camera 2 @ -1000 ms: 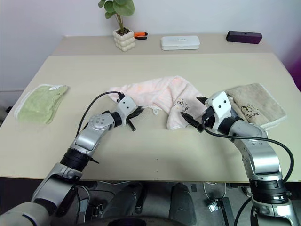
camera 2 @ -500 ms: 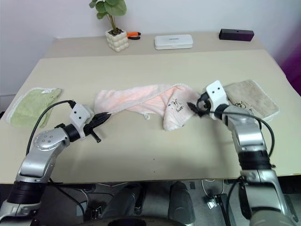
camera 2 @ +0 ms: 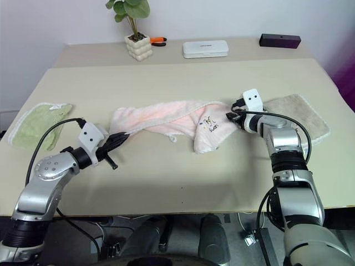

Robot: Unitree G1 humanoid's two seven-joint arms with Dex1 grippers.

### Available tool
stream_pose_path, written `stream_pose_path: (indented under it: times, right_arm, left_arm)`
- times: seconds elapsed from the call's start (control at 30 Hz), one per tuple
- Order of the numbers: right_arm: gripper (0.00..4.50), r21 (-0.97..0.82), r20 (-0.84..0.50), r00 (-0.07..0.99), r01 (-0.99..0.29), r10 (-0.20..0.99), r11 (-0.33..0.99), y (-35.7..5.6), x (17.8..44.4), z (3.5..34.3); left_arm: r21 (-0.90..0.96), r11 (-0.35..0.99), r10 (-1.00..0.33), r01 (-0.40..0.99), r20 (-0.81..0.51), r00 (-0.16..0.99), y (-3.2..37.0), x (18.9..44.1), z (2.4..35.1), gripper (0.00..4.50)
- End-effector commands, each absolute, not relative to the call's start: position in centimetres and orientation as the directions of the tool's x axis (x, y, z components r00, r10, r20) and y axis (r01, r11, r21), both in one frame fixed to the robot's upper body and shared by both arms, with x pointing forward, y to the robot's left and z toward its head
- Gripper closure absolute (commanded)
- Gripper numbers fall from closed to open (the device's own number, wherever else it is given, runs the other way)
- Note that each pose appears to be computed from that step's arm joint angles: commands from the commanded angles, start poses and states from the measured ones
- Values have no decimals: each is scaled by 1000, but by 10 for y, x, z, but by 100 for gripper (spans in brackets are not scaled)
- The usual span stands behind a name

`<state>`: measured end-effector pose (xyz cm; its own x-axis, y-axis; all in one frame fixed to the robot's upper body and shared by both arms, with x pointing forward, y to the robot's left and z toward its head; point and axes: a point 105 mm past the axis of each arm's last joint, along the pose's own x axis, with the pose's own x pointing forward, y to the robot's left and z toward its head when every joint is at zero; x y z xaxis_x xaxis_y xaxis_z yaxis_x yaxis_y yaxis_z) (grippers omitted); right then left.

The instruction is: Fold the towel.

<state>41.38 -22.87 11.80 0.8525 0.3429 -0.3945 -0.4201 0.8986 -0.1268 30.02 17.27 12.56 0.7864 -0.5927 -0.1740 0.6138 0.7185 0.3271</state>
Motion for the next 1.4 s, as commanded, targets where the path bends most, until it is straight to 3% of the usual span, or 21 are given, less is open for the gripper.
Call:
stream_pose_path:
  times: [0.03,0.17,0.33,0.4,0.5,0.6,0.73,0.87,1.0,1.17,1.4]
  right_arm:
    - [442,-197,-382,868,-411,316,890,-240,411,133]
    - [442,-320,-327,900,-394,290,862,-246,415,157]
    - [442,-488,-202,938,-346,282,801,-245,426,201]
    - [442,-589,-60,958,-260,280,765,-240,436,250]
    - [442,-660,109,952,-146,286,737,-232,442,312]
    - [442,-697,225,920,-79,322,713,-222,437,355]
    - [442,-737,283,839,-120,464,666,-196,419,384]
    - [442,-766,185,757,-288,627,574,-171,398,356]
    - [442,-729,-75,644,-557,761,399,-155,359,284]
    - [442,-530,-328,505,-798,799,287,-162,306,217]
    - [442,-279,-498,299,-944,814,176,-174,247,185]
  left_arm:
    - [354,722,-585,595,-148,798,178,299,137,450]
    - [372,758,-528,535,-131,839,197,309,142,450]
    - [444,808,-413,388,-44,910,222,346,165,450]
    - [478,853,-290,208,103,952,241,385,209,450]
    - [428,904,-170,16,325,930,257,415,283,450]
    - [343,935,-91,-93,484,870,271,419,341,450]
    - [335,939,-122,-78,538,834,288,407,370,450]
    - [426,903,-274,61,459,845,290,388,339,450]
    - [432,861,-403,269,254,879,291,349,270,450]
    - [335,807,-486,487,-95,869,288,281,193,450]
    - [228,787,-482,574,-353,802,292,231,159,450]
